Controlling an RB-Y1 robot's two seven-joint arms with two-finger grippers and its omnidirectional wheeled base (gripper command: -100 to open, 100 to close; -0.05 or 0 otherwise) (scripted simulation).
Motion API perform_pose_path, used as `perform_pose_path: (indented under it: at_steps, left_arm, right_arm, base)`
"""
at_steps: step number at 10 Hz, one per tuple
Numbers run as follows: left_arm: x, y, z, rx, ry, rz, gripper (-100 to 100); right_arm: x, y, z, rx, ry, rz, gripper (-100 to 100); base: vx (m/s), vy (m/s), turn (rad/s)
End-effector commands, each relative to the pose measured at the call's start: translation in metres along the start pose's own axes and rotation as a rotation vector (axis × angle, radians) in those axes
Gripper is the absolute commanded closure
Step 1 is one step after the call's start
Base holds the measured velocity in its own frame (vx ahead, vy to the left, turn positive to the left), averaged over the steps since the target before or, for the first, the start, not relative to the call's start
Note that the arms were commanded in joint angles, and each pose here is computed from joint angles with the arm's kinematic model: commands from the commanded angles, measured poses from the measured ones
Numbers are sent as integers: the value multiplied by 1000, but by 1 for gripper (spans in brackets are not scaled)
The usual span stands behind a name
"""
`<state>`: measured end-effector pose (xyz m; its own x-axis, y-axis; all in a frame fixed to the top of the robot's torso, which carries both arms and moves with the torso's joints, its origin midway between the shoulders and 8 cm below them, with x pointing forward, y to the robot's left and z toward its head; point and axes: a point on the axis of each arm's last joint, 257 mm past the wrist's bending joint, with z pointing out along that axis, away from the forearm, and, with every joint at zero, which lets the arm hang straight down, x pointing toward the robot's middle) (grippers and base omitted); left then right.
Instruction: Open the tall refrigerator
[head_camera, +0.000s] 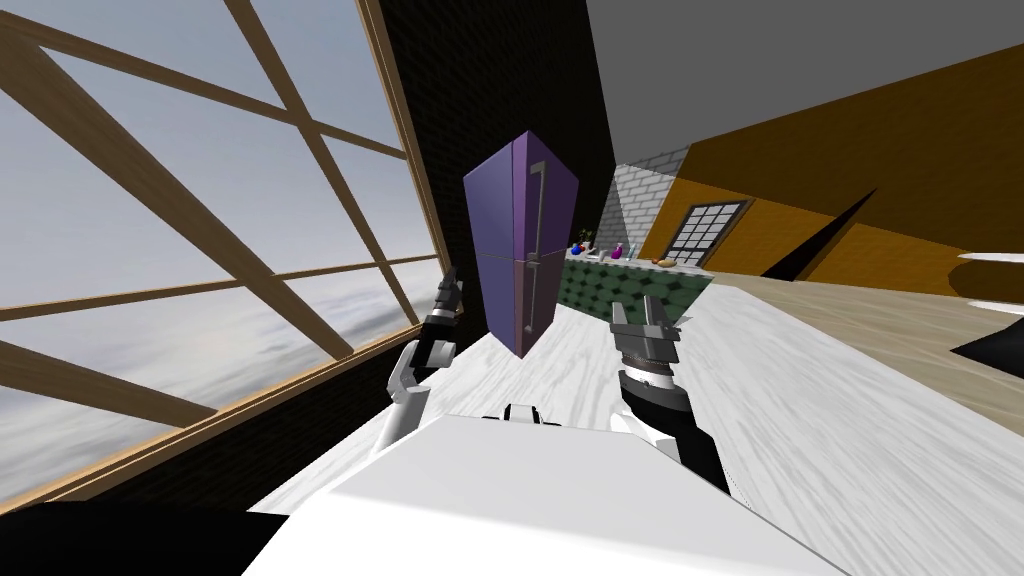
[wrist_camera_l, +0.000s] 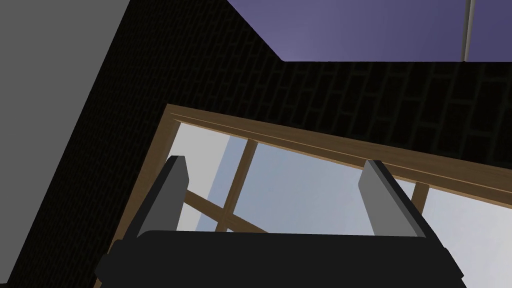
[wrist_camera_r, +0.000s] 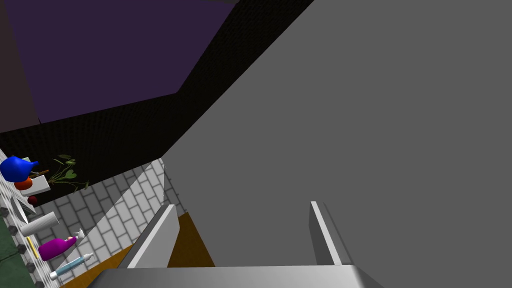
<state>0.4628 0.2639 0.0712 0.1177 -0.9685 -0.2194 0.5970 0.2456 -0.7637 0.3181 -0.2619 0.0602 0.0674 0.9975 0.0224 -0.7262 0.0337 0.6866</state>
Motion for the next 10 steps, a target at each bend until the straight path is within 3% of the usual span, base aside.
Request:
perform_pose_path:
  at_steps: [1, 2, 4, 5, 7, 8, 10]
  left_arm:
    - [0, -14, 22, 32, -4, 0, -100]
    - [-6, -3, 31, -6, -15, 22, -100]
    - [-3, -22, 45, 39, -14, 13, -100]
    - [-9, -12, 55, -1, -28, 31, -100]
    - [-6, -32, 69, 46, -27, 22, -100]
    - [-13, -22, 80, 5, -42, 37, -100]
    - [-10, -44, 93, 51, -42, 27, -100]
  right_arm:
    - [0, 0, 0, 0, 0, 0, 0]
    - [0, 0, 0, 0, 0, 0, 0]
    - [0, 0, 0, 0, 0, 0, 0]
    - [0, 0, 0, 0, 0, 0, 0]
    - [0, 0, 0, 0, 0, 0, 0]
    - [0, 0, 0, 0, 0, 0, 0]
    - [0, 0, 0, 0, 0, 0, 0]
  base:
    - [39, -16, -2]
    - [80, -18, 9]
    - [60, -15, 4]
    - [73, -27, 6]
    - [62, -11, 6]
    - [86, -19, 0]
    - [67, -8, 7]
